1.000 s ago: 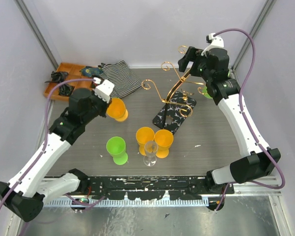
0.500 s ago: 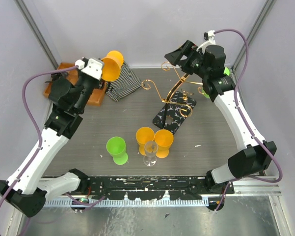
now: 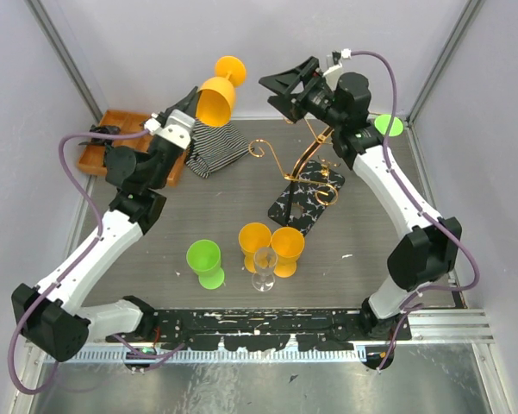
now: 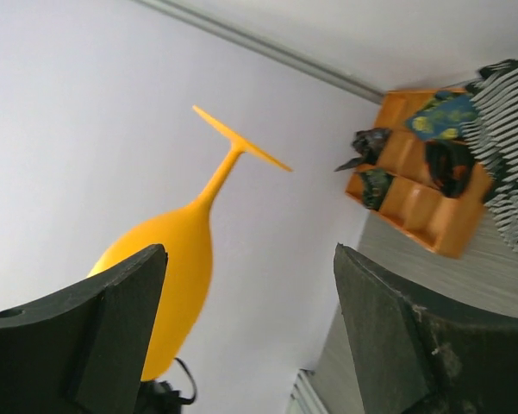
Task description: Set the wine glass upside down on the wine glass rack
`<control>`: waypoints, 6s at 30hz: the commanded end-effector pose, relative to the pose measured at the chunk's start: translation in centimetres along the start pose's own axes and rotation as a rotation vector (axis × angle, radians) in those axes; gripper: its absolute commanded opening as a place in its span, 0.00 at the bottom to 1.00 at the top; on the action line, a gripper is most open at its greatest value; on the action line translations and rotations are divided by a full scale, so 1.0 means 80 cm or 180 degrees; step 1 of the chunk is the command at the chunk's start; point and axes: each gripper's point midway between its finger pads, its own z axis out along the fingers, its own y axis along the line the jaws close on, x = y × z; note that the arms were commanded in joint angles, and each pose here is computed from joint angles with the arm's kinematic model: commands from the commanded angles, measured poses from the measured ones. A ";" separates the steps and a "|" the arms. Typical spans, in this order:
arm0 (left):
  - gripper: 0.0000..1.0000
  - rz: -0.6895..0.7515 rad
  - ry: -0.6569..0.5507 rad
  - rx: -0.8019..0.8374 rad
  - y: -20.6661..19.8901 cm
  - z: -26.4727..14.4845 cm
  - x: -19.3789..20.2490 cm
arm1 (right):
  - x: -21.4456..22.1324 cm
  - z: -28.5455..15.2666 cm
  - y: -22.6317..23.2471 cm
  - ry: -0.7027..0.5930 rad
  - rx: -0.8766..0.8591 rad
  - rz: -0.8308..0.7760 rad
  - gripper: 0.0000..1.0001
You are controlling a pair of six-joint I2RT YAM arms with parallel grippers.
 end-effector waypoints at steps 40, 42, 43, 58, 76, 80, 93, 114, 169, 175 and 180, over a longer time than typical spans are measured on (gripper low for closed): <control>0.00 0.0393 -0.0499 -0.0007 -0.038 0.035 0.012 | 0.013 0.068 0.104 0.0243 -0.1216 0.0462 0.53; 0.00 0.0452 -0.0479 -0.0030 -0.037 0.036 0.015 | 0.012 0.069 0.101 0.0223 -0.1178 0.0446 0.53; 0.00 0.0479 -0.0473 -0.0035 -0.037 0.037 0.016 | 0.011 0.069 0.101 0.0211 -0.1167 0.0441 0.53; 0.02 0.0619 -0.0432 -0.0056 -0.041 0.036 0.023 | 0.002 0.075 0.096 0.0064 -0.1083 0.0359 0.15; 0.83 0.0414 0.0142 0.0314 -0.069 -0.052 0.061 | -0.068 0.052 0.126 -0.0719 -0.0752 -0.1337 0.01; 0.83 0.0317 0.0308 0.0211 -0.058 -0.073 0.062 | -0.094 0.026 0.121 -0.1004 -0.0324 -0.1970 0.01; 0.84 0.0456 0.0564 -0.0275 -0.015 -0.035 0.066 | -0.071 -0.030 0.108 -0.0812 -0.0078 -0.2771 0.01; 0.85 0.0165 0.0639 -0.0225 -0.024 -0.024 0.071 | -0.070 -0.226 0.016 -0.0921 0.1530 -0.3859 0.01; 0.83 0.0709 -0.0555 0.1693 -0.211 0.049 -0.015 | 0.034 -0.207 0.026 0.0915 0.0842 -0.3362 0.01; 0.76 0.0683 -0.0617 0.1770 -0.225 0.051 -0.022 | 0.035 -0.196 0.038 0.0970 0.0687 -0.3354 0.01; 0.67 0.0638 -0.0614 0.1866 -0.240 0.050 -0.021 | 0.032 -0.193 0.046 0.0908 0.0624 -0.3384 0.01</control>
